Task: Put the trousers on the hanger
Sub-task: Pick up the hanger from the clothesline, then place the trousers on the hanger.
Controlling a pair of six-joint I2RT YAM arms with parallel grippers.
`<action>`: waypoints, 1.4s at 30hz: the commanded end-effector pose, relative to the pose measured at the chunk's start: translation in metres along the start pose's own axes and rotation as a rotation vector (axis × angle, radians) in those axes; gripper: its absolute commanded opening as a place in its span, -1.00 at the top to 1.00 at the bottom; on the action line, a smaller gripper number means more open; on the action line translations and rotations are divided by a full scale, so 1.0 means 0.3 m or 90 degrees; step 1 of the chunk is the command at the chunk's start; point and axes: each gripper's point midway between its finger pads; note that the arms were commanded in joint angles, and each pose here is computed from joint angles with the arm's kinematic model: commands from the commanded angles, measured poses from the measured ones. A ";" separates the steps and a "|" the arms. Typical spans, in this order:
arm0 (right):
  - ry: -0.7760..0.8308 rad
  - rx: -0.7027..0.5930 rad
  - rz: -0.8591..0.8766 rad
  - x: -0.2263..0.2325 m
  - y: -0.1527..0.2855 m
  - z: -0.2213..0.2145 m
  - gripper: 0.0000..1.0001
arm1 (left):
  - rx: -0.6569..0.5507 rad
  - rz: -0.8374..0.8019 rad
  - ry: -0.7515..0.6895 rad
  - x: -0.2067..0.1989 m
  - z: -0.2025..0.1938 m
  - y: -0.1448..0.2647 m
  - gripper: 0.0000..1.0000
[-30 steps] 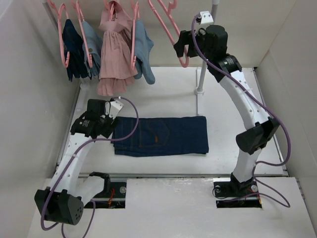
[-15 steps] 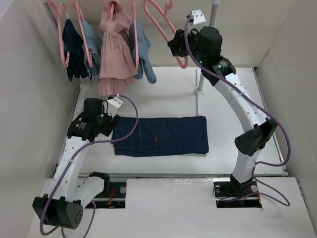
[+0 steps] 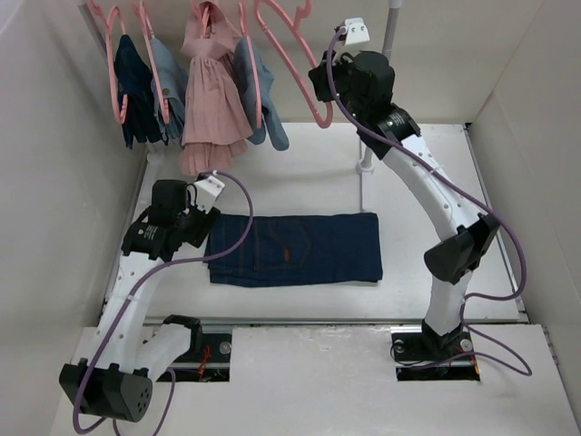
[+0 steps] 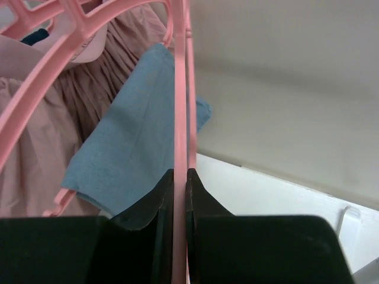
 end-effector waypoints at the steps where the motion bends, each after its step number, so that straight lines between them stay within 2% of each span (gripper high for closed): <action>1: -0.011 -0.071 -0.065 -0.018 0.090 0.161 1.00 | -0.084 0.006 0.029 0.009 0.097 0.061 -0.14; 2: -0.014 -0.069 -0.076 0.002 0.102 0.156 1.00 | -0.104 0.011 0.030 0.015 0.118 0.069 -0.07; 7: -0.043 -0.091 -0.194 -0.039 0.221 0.248 1.00 | -0.264 0.021 0.096 0.030 0.236 0.203 0.01; 9: -0.039 -0.076 -0.218 -0.027 0.250 0.224 1.00 | -0.320 -0.021 0.091 -0.008 0.272 0.247 0.01; 11: -0.039 -0.083 -0.226 -0.027 0.302 0.247 1.00 | -0.375 -0.084 0.077 -0.069 0.290 0.310 -0.10; 15: -0.020 -0.058 -0.230 0.008 0.374 0.198 1.00 | -0.434 -0.170 0.054 -0.151 0.310 0.374 -0.13; 16: -0.008 -0.036 -0.212 0.053 0.381 0.143 1.00 | -0.437 -0.185 0.049 -0.165 0.312 0.378 -0.13; 17: -0.020 -0.041 -0.208 0.058 0.423 0.153 1.00 | -0.440 -0.199 0.051 -0.174 0.323 0.389 -0.13; 20: -0.023 0.013 -0.185 0.132 0.468 0.002 1.00 | -0.413 -0.249 0.049 -0.210 0.342 0.390 -0.13; 22: -0.078 0.037 -0.184 0.145 0.527 -0.063 1.00 | -0.373 -0.287 0.063 -0.233 0.365 0.355 -0.13; 23: -0.080 0.074 -0.176 0.174 0.544 -0.163 1.00 | -0.376 -0.302 0.057 -0.241 0.393 0.380 -0.13; 24: -0.124 0.090 -0.181 0.173 0.574 -0.204 1.00 | -0.358 -0.317 0.066 -0.249 0.412 0.358 -0.13; 26: -0.146 0.128 -0.187 0.200 0.609 -0.307 1.00 | -0.345 -0.355 0.067 -0.280 0.431 0.370 -0.13; 27: -0.133 0.173 -0.188 0.223 0.626 -0.434 1.00 | -0.358 -0.372 0.055 -0.293 0.463 0.401 -0.13; 29: -0.163 0.200 -0.222 0.211 0.655 -0.542 1.00 | -0.337 -0.437 0.046 -0.359 0.473 0.414 -0.13; 30: -0.147 0.239 -0.232 0.210 0.683 -0.656 1.00 | -0.327 -0.454 0.046 -0.379 0.470 0.420 -0.13; 33: -0.153 0.298 -0.219 0.264 0.725 -0.838 1.00 | -0.286 -0.507 0.047 -0.462 0.453 0.406 -0.13; 37: -0.147 0.368 -0.183 0.350 0.784 -1.015 1.00 | -0.222 -0.519 0.053 -0.563 0.413 0.342 -0.13; 42: -0.111 0.437 -0.093 0.486 0.873 -1.160 1.00 | -0.163 -0.497 0.154 -0.620 0.450 0.229 -0.18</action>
Point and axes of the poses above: each gripper's point midway between its finger pads, its own y axis back along the fingers, its own x axis along the line the jaws close on, z = x × y, and after that the axes turned 13 degrees about y, right-handed
